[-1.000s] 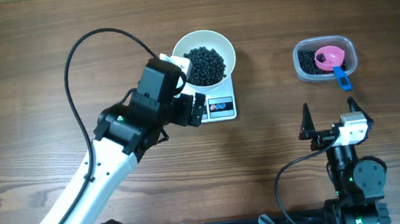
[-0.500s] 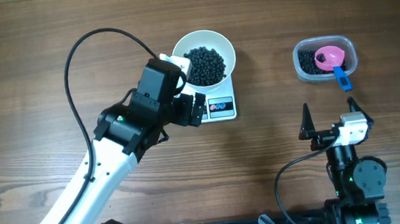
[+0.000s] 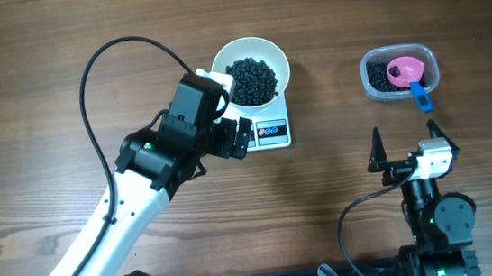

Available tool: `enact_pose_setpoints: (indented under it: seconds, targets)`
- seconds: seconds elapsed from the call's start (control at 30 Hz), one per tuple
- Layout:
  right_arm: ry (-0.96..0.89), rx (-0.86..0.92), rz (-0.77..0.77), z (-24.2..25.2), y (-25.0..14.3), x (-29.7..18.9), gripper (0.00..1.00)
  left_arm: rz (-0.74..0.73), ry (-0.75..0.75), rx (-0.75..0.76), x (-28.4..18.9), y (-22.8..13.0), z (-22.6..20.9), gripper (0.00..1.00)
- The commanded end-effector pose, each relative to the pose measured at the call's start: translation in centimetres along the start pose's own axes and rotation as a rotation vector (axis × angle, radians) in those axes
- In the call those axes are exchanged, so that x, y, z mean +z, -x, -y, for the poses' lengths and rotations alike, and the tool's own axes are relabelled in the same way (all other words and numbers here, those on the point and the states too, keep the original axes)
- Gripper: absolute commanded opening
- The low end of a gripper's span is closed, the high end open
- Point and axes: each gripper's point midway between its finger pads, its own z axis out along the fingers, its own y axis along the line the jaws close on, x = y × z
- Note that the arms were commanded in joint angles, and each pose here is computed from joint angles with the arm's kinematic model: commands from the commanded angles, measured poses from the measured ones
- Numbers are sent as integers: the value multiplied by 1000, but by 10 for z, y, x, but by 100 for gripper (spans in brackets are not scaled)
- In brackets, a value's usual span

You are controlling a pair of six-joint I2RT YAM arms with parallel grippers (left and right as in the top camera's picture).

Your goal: Scoop item into bowl and weigh 150g on scale

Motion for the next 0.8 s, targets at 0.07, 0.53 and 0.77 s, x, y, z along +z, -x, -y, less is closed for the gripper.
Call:
enact_pose_setpoints:
  seconds: [0.07, 0.53, 0.77]
  targets:
    - [19, 12, 15, -4, 3, -1, 100, 6, -9, 9, -1, 4, 2, 100]
    - [19, 12, 15, -4, 3, -1, 100, 154, 151, -213, -7, 35, -39, 100]
    - [19, 12, 15, -4, 3, -1, 100, 267, 221, -362, -29, 52, -76, 100]
